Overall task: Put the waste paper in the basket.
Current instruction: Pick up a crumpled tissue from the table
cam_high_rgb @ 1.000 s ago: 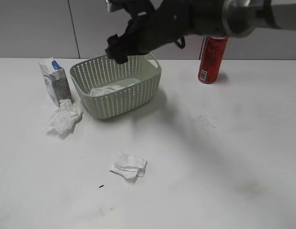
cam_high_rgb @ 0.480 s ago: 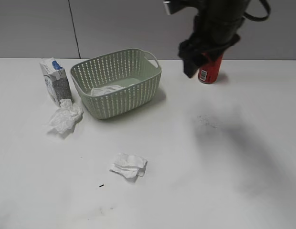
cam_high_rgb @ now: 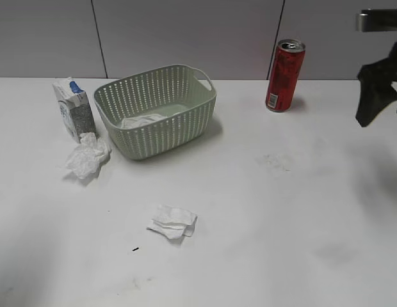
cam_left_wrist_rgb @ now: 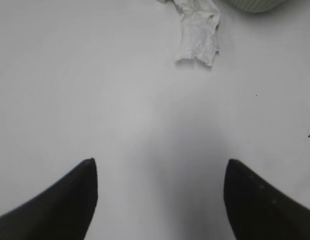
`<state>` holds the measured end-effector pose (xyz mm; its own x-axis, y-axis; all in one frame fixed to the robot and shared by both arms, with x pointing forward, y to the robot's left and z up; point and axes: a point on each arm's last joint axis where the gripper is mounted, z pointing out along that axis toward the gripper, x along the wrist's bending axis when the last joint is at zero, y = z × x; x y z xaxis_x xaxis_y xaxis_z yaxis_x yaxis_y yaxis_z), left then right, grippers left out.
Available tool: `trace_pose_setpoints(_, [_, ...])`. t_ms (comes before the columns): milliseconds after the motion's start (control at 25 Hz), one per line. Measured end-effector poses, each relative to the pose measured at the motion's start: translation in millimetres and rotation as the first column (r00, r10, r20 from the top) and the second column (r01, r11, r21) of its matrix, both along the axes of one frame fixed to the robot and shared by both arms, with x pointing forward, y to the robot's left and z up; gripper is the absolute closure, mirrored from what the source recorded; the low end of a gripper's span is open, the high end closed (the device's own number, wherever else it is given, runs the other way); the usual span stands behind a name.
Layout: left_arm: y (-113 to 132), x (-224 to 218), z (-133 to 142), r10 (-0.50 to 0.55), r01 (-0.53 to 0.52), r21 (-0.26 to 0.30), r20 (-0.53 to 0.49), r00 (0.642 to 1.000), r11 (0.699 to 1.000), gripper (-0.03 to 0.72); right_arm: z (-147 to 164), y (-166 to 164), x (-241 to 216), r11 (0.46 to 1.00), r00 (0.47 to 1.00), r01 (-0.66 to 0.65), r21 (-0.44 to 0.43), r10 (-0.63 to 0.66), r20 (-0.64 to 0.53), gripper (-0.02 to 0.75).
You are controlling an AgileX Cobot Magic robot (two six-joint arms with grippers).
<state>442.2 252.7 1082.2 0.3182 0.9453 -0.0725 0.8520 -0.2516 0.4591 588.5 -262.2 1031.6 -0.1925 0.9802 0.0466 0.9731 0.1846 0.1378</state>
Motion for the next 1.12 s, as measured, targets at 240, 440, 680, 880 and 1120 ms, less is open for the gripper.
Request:
trace_pose_setpoints(240, [-40.7,55.2,-17.1,-0.116,0.12,0.03,-0.105,0.988,0.992,0.113,-3.0,-6.7,-56.4,1.0,0.998,0.016,0.014,-0.016,0.064,0.146])
trace_pose_setpoints(440, [-68.7,93.2,-52.5,-0.158,0.169,0.048,-0.186,0.97,0.984,0.113,7.2,-11.1,-108.8,1.0,0.989,0.016,0.02,-0.018,0.15,0.146])
trace_pose_setpoints(680, [-88.4,118.7,-98.2,-0.17,0.185,0.059,-0.198,0.965,0.981,0.113,27.8,-16.0,-169.9,0.999,0.954,0.012,0.035,-0.022,0.298,0.146])
trace_pose_setpoints(880, [-94.2,135.6,-129.4,-0.175,0.191,0.089,-0.16,0.971,0.977,0.113,51.5,-19.8,-217.0,0.999,0.877,0.004,0.053,-0.029,0.48,0.148])
trace_pose_setpoints(1120, [-94.2,148.4,-157.7,-0.205,0.224,0.152,-0.131,0.97,0.963,0.113,61.6,-23.9,-267.4,0.998,0.761,-0.009,0.069,-0.038,0.648,0.148])
